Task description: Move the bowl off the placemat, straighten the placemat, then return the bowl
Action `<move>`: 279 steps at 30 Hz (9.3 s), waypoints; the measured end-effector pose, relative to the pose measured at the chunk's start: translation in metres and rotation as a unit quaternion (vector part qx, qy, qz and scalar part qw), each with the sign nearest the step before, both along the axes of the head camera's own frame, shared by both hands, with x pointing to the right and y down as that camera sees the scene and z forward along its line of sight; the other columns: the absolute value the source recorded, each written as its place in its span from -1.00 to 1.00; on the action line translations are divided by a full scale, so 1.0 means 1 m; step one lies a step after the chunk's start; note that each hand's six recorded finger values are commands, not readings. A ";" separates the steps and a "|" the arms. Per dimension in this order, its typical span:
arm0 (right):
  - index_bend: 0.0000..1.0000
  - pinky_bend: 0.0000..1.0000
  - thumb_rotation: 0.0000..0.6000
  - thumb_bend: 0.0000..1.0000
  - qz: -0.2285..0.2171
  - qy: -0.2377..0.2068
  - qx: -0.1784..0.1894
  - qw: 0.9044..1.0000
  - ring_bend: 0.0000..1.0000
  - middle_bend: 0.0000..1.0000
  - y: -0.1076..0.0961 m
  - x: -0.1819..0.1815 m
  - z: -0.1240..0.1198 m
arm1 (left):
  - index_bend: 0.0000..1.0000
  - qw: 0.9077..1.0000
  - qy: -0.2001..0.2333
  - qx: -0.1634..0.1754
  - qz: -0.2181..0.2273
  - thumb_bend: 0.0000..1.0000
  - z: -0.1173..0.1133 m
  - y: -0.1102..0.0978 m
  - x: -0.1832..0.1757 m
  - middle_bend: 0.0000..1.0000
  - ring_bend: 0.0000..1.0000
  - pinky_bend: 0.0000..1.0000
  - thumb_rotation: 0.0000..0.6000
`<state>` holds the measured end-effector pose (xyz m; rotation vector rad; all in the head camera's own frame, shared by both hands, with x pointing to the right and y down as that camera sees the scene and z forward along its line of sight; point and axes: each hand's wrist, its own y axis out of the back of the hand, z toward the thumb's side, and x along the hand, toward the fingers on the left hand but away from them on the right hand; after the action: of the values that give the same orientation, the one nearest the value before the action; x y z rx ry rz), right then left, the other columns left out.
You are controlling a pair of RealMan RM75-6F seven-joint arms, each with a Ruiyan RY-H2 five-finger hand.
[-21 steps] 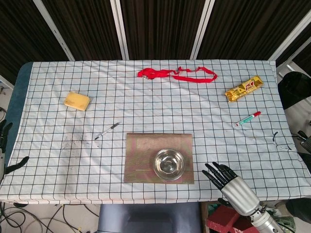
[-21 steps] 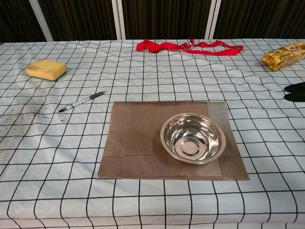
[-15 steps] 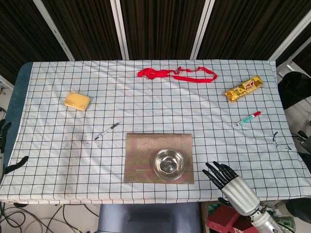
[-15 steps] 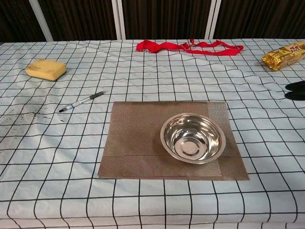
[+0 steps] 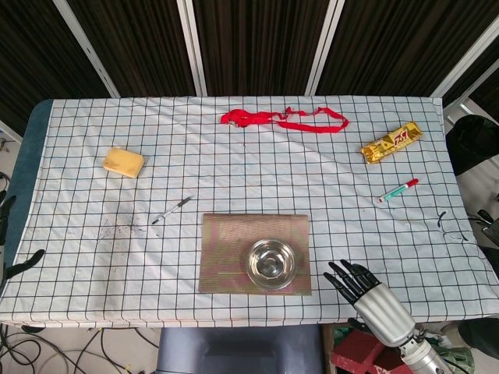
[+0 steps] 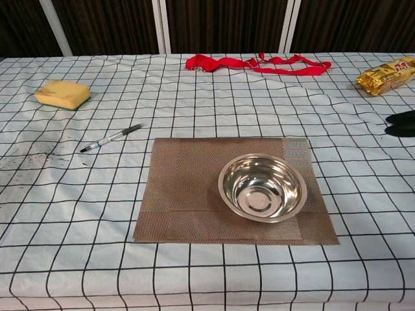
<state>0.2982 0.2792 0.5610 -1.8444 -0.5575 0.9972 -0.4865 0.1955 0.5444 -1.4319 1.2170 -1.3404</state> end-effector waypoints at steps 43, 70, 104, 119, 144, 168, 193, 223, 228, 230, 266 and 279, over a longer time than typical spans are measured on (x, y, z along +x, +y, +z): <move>-0.34 -0.46 1.00 -0.70 -0.083 -0.009 -0.039 0.996 -0.56 -0.51 -0.014 -0.151 0.086 | -1.00 0.999 0.023 -0.016 -0.017 -0.97 0.001 0.000 -0.003 -1.00 -1.00 -1.00 1.00; 0.07 -0.35 1.00 -0.08 -0.059 0.047 -0.032 0.997 -0.41 -0.29 -0.032 -0.146 0.122 | -1.00 0.999 0.034 -0.023 -0.025 -0.97 0.002 0.000 -0.003 -1.00 -1.00 -1.00 1.00; 0.31 -0.35 1.00 0.16 0.095 0.096 0.064 0.989 -0.37 -0.13 -0.122 -0.021 0.075 | -1.00 0.999 0.037 -0.016 -0.026 -0.97 0.000 0.000 -0.002 -1.00 -1.00 -1.00 1.00; 0.31 -0.35 1.00 0.15 0.186 0.146 0.083 0.968 -0.37 -0.14 -0.157 0.044 0.075 | -1.00 0.999 0.036 -0.010 -0.026 -0.97 -0.001 0.002 -0.002 -1.00 -1.00 -1.00 1.00; -0.48 -0.60 1.00 -0.64 0.196 0.281 0.024 0.939 -0.78 -0.82 -0.113 0.085 0.096 | -1.00 0.999 0.039 -0.006 -0.012 -0.97 -0.003 0.004 0.002 -1.00 -1.00 -1.00 1.00; -0.71 -0.62 1.00 -0.87 0.057 0.155 0.054 0.985 -0.85 -0.89 -0.059 -0.031 0.023 | -1.00 0.999 0.040 0.003 -0.006 -0.97 -0.005 0.004 0.003 -1.00 -1.00 -1.00 1.00; -0.71 -0.62 1.00 -0.96 -0.033 0.127 0.004 0.991 -0.85 -0.87 -0.030 -0.134 0.074 | -1.00 0.999 0.042 0.008 -0.012 -0.97 -0.006 0.001 0.000 -1.00 -1.00 -1.00 1.00; -0.74 -0.62 1.00 -0.99 -0.004 0.193 -0.049 0.980 -0.85 -0.90 -0.030 -0.121 0.102 | -1.00 0.999 0.042 0.009 -0.011 -0.97 -0.006 0.002 0.001 -1.00 -1.00 -1.00 1.00; -0.74 -0.62 1.00 -0.99 -0.002 0.200 -0.055 0.978 -0.85 -0.90 -0.029 -0.120 0.107 | -1.00 0.999 0.044 0.013 -0.012 -0.97 -0.007 0.001 0.001 -1.00 -1.00 -1.00 1.00; -0.74 -0.62 1.00 -0.99 -0.001 0.203 -0.057 0.978 -0.85 -0.90 -0.029 -0.119 0.108 | -1.00 0.999 0.045 0.015 -0.013 -0.97 -0.008 0.000 0.000 -1.00 -1.00 -1.00 1.00; -0.76 -0.62 1.00 -0.30 0.020 0.148 -0.079 0.986 -0.84 -0.90 -0.024 -0.133 0.119 | -1.00 0.999 0.049 0.017 -0.015 -0.97 -0.008 0.001 0.000 -1.00 -1.00 -1.00 1.00; -0.76 -0.62 1.00 -0.17 0.045 0.113 -0.075 0.990 -0.83 -0.89 -0.030 -0.142 0.117 | -1.00 0.998 0.053 0.018 -0.016 -0.97 -0.009 0.001 0.000 -1.00 -1.00 -1.00 1.00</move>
<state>0.1562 0.2493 0.6781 -1.8175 -0.4413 1.3197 -0.4863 0.1964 0.5359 -1.4803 1.3321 -1.2717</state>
